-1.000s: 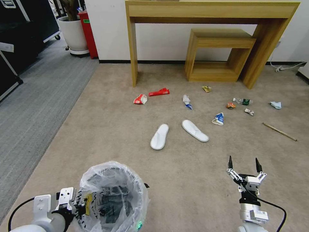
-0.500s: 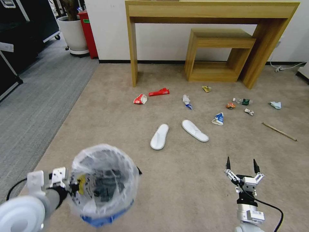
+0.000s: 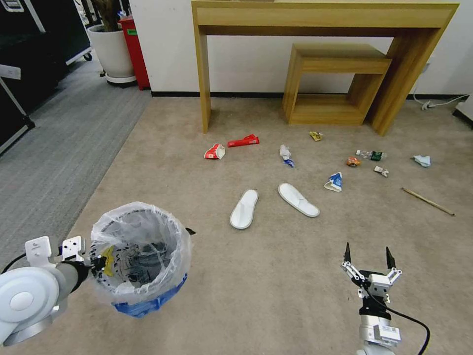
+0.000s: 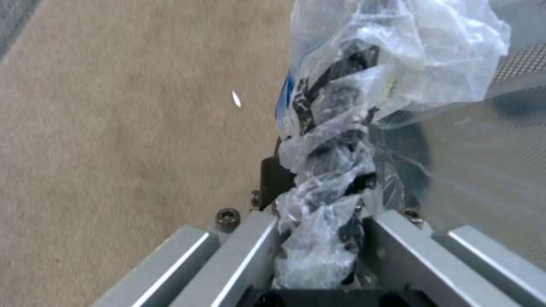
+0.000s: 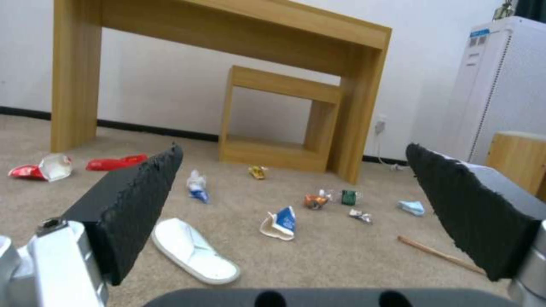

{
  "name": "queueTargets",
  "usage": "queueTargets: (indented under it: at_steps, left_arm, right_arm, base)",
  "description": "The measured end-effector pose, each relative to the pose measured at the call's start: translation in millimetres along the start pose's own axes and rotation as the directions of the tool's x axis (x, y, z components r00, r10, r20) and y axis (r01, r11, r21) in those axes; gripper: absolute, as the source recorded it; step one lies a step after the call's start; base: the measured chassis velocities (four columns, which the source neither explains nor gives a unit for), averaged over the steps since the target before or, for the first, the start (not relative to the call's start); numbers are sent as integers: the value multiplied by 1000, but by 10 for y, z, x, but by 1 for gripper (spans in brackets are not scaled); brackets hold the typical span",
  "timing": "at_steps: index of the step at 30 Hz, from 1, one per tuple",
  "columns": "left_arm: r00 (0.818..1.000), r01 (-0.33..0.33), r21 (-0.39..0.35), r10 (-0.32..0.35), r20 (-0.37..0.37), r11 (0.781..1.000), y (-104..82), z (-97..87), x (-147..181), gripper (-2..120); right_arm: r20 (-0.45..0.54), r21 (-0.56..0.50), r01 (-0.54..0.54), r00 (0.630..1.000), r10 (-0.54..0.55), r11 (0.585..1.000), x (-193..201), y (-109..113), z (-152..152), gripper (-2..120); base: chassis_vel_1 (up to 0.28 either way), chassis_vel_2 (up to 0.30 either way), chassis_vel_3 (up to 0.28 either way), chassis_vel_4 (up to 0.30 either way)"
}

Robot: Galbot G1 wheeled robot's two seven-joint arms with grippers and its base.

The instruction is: Pick up the trash bin and place the garbage on the floor into it.

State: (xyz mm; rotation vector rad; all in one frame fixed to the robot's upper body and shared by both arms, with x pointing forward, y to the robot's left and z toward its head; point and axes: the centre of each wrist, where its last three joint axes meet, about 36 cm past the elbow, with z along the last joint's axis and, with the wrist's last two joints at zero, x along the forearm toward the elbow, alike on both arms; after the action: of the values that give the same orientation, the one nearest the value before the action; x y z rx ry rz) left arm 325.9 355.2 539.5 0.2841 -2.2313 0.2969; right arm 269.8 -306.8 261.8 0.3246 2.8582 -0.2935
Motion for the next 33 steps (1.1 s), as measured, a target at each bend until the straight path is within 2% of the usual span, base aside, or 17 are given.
queueTargets:
  at_steps: [5,12,17,23,33]
  left_arm:
    - [1000,-4,-4,4,-29,1000,-31,102,41,0]
    - [999,-22,16,22,-25,1000,-62,90,102,0]
    - [999,-29,24,30,-32,999,-64,189,75,0]
    - [998,-53,26,53,-32,998,-105,205,97,0]
    - [999,-33,44,34,-42,999,-69,213,88,0]
  right_arm:
    - [-1,4,1,1000,-1,1000,-17,9,-6,100]
    - [-17,7,1,1000,-1,1000,14,41,39,100]
    - [-28,-11,11,1000,-11,1000,22,73,8,100]
    - [-18,-23,13,1000,-13,1000,-54,-23,-84,100]
    - [0,5,36,999,-36,999,-120,-76,-110,100]
  base:
    - [0,0,0,0]
    - [0,0,0,0]
    - [0,0,0,0]
    - [0,0,0,0]
    - [0,0,0,0]
